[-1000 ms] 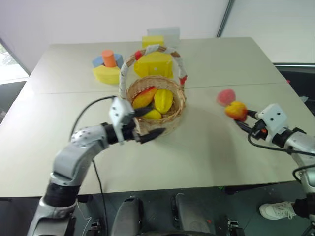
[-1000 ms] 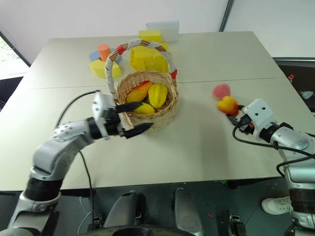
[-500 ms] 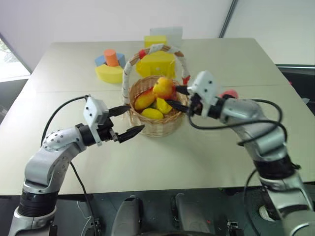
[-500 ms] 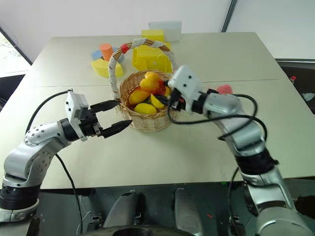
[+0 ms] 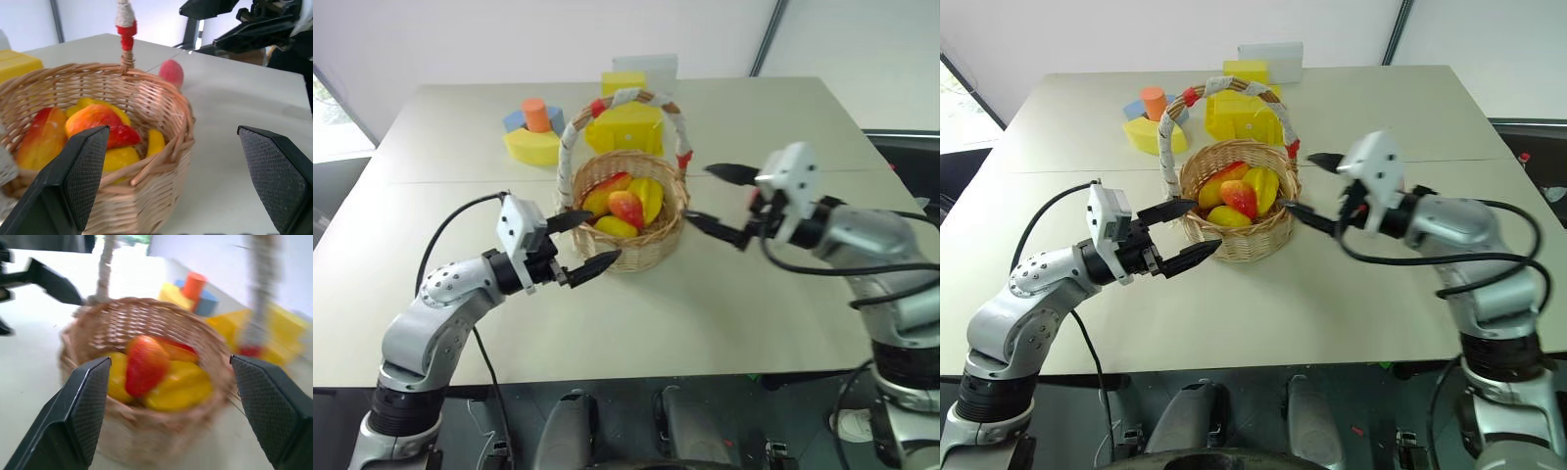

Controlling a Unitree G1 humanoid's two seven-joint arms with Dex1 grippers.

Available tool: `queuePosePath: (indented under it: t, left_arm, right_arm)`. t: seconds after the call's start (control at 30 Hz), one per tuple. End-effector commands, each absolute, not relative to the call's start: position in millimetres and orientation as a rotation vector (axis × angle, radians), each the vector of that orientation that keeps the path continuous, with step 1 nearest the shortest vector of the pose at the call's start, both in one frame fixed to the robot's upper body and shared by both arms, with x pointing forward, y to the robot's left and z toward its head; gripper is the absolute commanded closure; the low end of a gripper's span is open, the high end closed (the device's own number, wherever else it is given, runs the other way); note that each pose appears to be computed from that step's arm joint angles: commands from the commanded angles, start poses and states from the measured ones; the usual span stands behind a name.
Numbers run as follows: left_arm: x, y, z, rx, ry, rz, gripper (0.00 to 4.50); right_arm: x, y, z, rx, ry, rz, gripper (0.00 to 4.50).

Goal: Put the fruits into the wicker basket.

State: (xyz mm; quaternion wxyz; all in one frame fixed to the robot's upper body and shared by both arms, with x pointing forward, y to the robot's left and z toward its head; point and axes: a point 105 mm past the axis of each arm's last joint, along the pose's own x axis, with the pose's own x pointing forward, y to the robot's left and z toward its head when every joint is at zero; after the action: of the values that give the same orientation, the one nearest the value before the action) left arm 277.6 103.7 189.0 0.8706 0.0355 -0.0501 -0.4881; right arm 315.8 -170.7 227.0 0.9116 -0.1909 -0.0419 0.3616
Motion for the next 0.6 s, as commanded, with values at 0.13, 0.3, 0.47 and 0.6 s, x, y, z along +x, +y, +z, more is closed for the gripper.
queuePosePath:
  t: [0.13,0.3,0.47,0.6]
  left_arm:
    - [278,87,196,0.082,-0.141,-1.083,0.0]
    - [276,80,201,0.065,-0.16,-1.101,0.0]
    - [272,74,203,0.054,-0.17,-1.112,0.0]
    - [270,73,205,0.045,-0.176,-1.11,0.0]
  right_arm:
    - [369,-244,191,-0.304,0.017,0.328,0.23]
    - [392,-259,184,-0.306,0.017,0.214,0.23]
    - [415,-267,168,-0.245,0.069,0.157,0.23]
    - [423,-271,154,-0.154,0.138,0.151,0.23]
